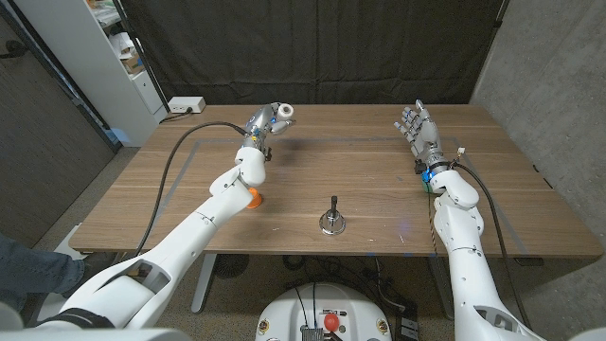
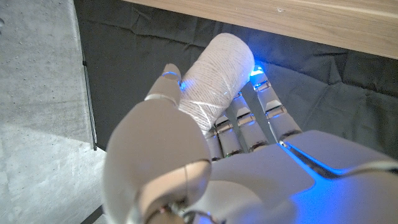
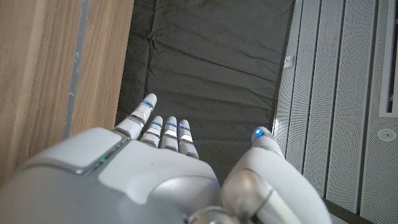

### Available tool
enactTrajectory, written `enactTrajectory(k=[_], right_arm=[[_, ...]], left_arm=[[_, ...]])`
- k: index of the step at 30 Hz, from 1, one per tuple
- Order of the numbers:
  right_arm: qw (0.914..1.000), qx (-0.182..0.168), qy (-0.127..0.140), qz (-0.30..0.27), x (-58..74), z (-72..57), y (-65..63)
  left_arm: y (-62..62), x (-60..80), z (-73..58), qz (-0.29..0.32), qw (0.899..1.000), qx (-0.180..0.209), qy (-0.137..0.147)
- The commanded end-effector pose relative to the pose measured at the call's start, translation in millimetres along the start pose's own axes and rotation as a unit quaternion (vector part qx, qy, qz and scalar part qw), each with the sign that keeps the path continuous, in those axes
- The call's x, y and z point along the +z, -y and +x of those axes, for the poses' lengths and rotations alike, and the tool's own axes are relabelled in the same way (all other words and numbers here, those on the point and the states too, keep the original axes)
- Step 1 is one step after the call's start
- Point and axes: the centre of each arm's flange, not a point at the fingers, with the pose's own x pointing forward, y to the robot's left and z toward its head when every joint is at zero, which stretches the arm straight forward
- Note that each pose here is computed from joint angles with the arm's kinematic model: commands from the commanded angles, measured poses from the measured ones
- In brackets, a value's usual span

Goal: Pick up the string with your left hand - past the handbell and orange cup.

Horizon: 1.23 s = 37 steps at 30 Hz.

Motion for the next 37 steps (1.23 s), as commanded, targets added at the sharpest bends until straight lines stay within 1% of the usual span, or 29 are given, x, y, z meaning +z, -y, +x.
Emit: enactTrajectory(k=[1,3,8,13,20,25,33,37], right_arm=[[1.0000,0.000,0.001,-0.003,3.3,-1.8,-3.6],[1.0000,0.000,0.001,-0.002,3.3,-1.9,-4.6],[1.0000,0.000,0.001,-0.002,3.2,-1.8,-6.1],[1.0000,-0.002,0.001,-0.007,3.6,-1.9,-6.9],[1.0000,-0.003,0.001,-0.006,4.5,-1.7,-7.2],[1.0000,-0.004,0.001,-0.004,3.7,-1.3,-8.2],[1.0000,-0.006,0.005,-0.003,3.8,-2.3,-8.3],[0.9999,-0.008,0.008,0.002,4.2,-3.2,-8.1]], left_arm=[[-20.9,8.0,-1.7,-0.009,1.000,0.015,0.009],[-22.6,9.5,-1.3,-0.002,1.000,0.018,0.010],[-26.0,11.1,-0.3,-0.007,1.000,0.017,0.013],[-29.8,12.9,1.9,-0.007,1.000,0.023,0.009],[-39.6,20.7,6.9,-0.008,0.999,0.028,0.017],[-39.9,22.8,8.9,-0.007,1.000,0.023,0.018],[-38.9,24.3,5.1,-0.007,1.000,0.023,0.017],[-45.6,27.7,3.9,-0.004,0.999,0.031,0.026]])
